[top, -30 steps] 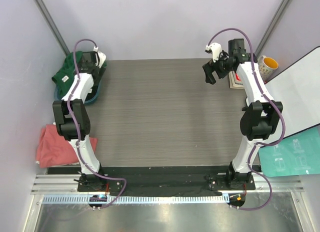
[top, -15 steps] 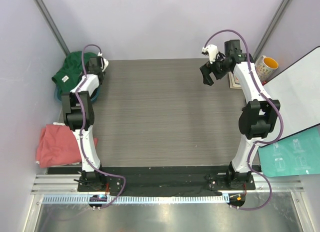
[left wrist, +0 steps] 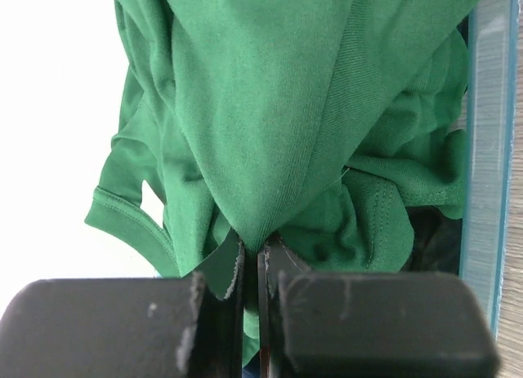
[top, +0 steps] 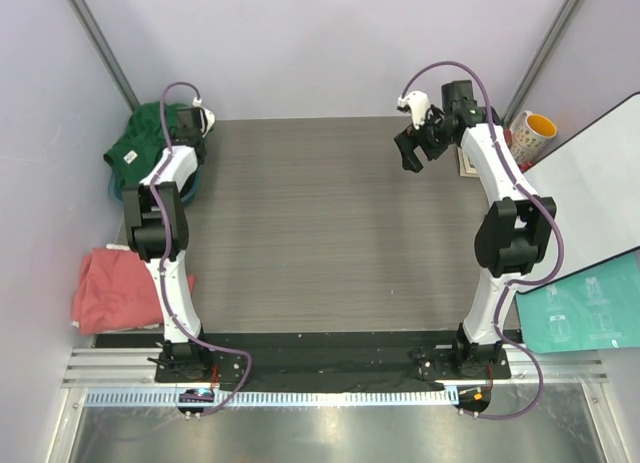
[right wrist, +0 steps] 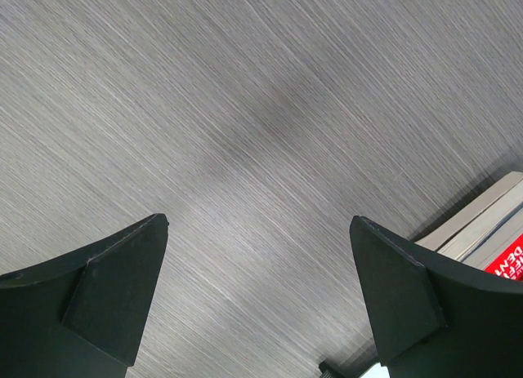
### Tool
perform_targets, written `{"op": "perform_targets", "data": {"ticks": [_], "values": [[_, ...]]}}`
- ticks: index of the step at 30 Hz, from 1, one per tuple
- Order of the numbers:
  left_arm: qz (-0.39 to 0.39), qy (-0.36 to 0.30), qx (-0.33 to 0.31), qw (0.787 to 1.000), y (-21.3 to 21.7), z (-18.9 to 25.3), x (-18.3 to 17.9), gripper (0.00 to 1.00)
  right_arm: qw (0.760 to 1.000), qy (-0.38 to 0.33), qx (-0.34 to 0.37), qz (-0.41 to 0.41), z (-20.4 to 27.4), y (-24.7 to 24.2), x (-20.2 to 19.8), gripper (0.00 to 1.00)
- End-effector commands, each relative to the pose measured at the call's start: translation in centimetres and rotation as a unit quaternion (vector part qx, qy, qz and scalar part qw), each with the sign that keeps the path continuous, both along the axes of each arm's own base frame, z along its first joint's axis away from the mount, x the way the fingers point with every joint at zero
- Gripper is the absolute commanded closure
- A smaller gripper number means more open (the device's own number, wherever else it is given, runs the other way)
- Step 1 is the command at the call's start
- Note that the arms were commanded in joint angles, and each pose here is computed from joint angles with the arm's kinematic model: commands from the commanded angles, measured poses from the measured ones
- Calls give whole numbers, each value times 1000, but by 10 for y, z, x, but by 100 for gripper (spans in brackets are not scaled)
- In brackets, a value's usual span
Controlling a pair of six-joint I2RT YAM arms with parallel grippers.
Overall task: Fold and stack the t-shirts
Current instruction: Grab crumpled tshirt from bin with the left arm, then move the tshirt to the center of the board
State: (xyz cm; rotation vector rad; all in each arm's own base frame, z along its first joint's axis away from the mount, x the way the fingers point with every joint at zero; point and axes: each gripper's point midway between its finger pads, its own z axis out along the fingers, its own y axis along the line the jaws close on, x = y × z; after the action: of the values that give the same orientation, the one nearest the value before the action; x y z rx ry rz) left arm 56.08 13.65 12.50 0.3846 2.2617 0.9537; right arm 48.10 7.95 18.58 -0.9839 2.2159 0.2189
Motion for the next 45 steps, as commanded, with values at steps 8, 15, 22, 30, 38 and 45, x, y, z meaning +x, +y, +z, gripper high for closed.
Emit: {"op": "perform_targets", "data": {"ticks": [8, 15, 22, 30, 38, 45], "values": [[-72, -192, -84, 975, -52, 160, 0, 100, 1000, -22, -17, 6, 6, 5, 8, 0], [-261, -180, -213, 924, -168, 211, -27, 100, 999, -41, -17, -5, 15, 8, 15, 0], [-413, -170, -334, 830, -257, 282, -74, 100, 990, -96, 88, -51, 70, 30, 27, 0], [-452, -175, -428, 763, -323, 316, -75, 100, 953, -48, 298, 23, 138, 97, 16, 0], [-531, -131, -536, 643, -451, 320, -91, 100, 952, -164, 257, -20, 187, 78, 34, 0], [-492, -129, -620, 598, -510, 291, -58, 1, 933, -271, 225, -70, 210, 52, 16, 0]]}}
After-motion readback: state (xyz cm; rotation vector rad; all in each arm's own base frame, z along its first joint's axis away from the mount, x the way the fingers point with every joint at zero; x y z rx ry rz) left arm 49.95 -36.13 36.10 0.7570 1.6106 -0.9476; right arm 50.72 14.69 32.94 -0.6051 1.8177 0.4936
